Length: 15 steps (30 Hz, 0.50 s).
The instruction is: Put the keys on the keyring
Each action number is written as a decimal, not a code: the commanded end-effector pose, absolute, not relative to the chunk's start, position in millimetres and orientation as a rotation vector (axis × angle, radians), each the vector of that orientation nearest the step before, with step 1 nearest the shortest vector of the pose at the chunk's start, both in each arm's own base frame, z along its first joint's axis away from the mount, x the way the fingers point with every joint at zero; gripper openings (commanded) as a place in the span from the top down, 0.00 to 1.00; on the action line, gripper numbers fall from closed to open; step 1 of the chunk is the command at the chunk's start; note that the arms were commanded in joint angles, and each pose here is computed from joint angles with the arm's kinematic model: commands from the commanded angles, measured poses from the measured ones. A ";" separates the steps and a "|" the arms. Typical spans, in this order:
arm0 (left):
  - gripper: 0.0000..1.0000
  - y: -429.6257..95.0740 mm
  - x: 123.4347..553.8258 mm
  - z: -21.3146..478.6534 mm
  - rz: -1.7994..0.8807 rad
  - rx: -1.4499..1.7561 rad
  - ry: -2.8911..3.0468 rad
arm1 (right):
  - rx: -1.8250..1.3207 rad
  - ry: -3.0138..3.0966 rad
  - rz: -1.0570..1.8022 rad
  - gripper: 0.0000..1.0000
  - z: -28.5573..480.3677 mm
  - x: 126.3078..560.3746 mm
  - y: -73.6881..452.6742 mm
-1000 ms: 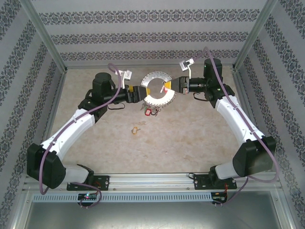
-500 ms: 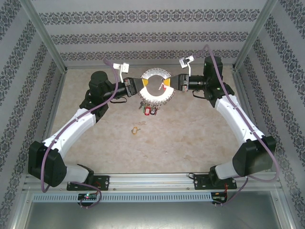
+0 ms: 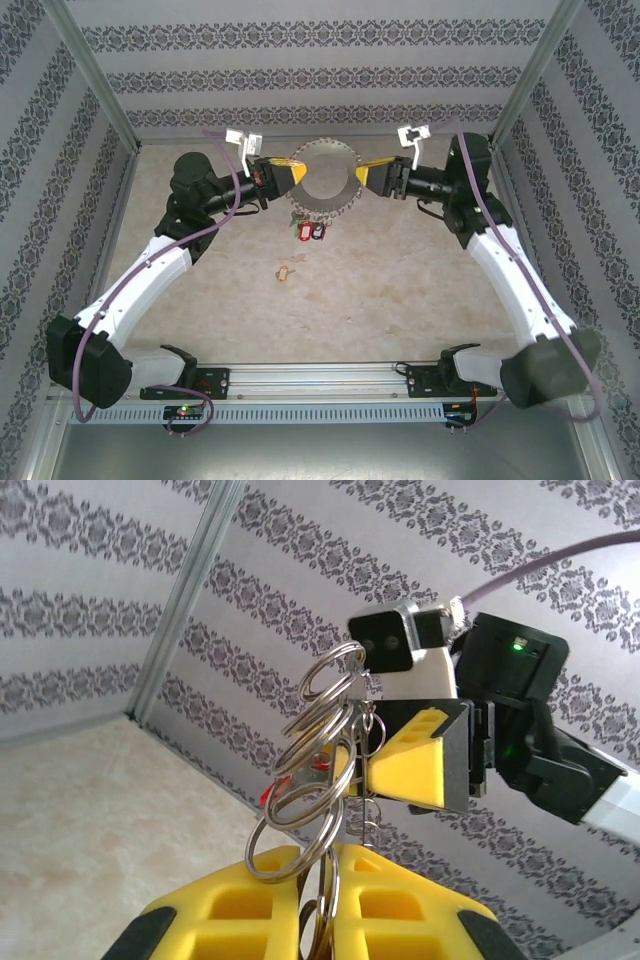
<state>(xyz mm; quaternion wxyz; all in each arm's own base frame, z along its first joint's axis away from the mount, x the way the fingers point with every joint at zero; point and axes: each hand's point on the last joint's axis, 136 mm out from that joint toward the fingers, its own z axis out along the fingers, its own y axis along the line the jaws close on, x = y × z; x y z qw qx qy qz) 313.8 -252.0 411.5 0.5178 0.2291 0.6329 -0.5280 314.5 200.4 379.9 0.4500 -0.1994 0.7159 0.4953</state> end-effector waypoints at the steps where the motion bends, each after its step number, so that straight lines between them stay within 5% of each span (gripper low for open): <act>1: 1.00 -249.4 280.1 443.0 -1.137 0.761 1.316 | -0.447 1.657 0.857 0.49 377.5 326.5 165.4; 7: 1.00 -258.5 252.7 442.2 -1.011 0.984 1.259 | -0.776 1.416 0.614 0.64 353.1 279.8 177.8; 15: 1.00 -255.5 268.9 448.4 -0.942 0.897 1.268 | -0.935 1.294 0.412 0.79 315.4 253.7 213.6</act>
